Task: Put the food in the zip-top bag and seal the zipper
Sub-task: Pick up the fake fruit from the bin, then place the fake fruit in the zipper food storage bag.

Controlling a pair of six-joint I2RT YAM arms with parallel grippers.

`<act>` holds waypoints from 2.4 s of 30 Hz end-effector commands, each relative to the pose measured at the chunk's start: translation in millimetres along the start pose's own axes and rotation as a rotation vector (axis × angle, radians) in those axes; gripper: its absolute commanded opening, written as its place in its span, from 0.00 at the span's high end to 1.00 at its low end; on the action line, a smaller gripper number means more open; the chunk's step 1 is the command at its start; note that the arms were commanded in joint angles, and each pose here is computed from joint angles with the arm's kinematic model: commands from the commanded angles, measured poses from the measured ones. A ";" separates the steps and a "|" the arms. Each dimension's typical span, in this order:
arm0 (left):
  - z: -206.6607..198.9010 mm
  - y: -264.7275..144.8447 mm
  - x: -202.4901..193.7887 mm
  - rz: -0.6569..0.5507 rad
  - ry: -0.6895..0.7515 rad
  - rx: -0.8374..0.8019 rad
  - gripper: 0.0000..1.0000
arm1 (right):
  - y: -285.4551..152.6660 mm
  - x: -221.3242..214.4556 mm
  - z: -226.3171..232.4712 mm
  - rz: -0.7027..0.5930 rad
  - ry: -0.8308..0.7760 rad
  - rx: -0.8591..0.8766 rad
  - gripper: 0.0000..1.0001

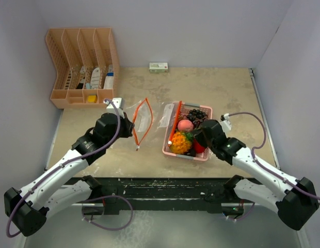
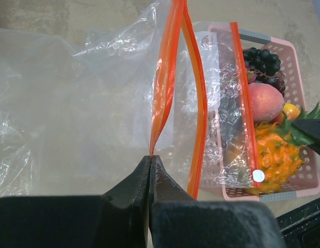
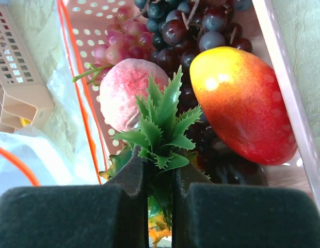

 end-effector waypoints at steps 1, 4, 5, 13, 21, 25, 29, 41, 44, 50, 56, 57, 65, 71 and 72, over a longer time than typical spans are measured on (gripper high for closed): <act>-4.5 -4.0 17.2 -0.043 0.008 -0.018 1.00 | -21.9 16.1 13.8 -0.058 -0.109 0.087 1.00; -3.2 -4.3 17.3 -0.044 0.009 -0.007 1.00 | -39.1 25.3 30.0 -0.075 -0.170 0.162 1.00; -2.9 -4.4 17.6 -0.045 0.007 -0.003 1.00 | -44.2 27.9 36.7 -0.079 -0.188 0.196 1.00; -4.4 -4.2 19.5 -0.030 0.001 -0.001 1.00 | -81.3 61.9 73.6 -0.234 -0.379 0.255 1.00; -5.8 -0.4 17.5 -0.019 -0.001 -0.006 1.00 | -95.8 78.2 83.0 -0.336 -0.509 0.308 1.00; -7.4 0.6 17.8 -0.013 -0.007 -0.014 1.00 | -109.2 75.4 109.0 -0.312 -0.556 0.494 1.00; -9.7 0.7 20.1 -0.014 -0.016 -0.025 1.00 | -114.1 53.4 142.5 -0.205 -0.563 0.809 1.00; -17.7 -13.7 31.9 -0.050 -0.098 -0.085 1.00 | -93.7 6.8 181.5 0.042 -0.241 1.305 1.00; -17.9 -18.0 33.9 -0.061 -0.122 -0.090 1.00 | -85.9 1.7 183.6 0.078 -0.164 1.341 1.00; -19.2 -26.6 39.5 -0.089 -0.177 -0.099 1.00 | -52.3 -10.8 169.6 0.129 -0.037 1.297 1.00; -20.5 -31.9 44.6 -0.133 -0.238 -0.113 1.00 | -26.3 -22.1 156.5 0.155 -0.010 1.261 1.00; -20.2 -32.5 45.6 -0.139 -0.244 -0.111 1.00 | -23.8 -22.6 154.9 0.151 -0.018 1.249 1.00; -19.2 -32.6 49.4 -0.163 -0.253 -0.096 1.00 | -10.5 -15.9 141.3 0.020 -0.174 1.061 1.00; -22.8 -23.9 53.7 -0.169 -0.240 -0.100 1.00 | -7.8 -25.9 140.9 0.026 -0.342 0.970 1.00; -24.0 -23.5 56.0 -0.177 -0.239 -0.106 1.00 | -5.2 -28.4 138.5 0.027 -0.363 0.936 1.00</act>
Point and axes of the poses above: each gripper's point midway between its finger pads, its own y axis out along the fingers, its own z axis along the line the jaws close on, x = y × z, the point moved 8 cm from there along -y, back along the fingers, and after that the axes turned 8 degrees about y, right-handed, at the moved point
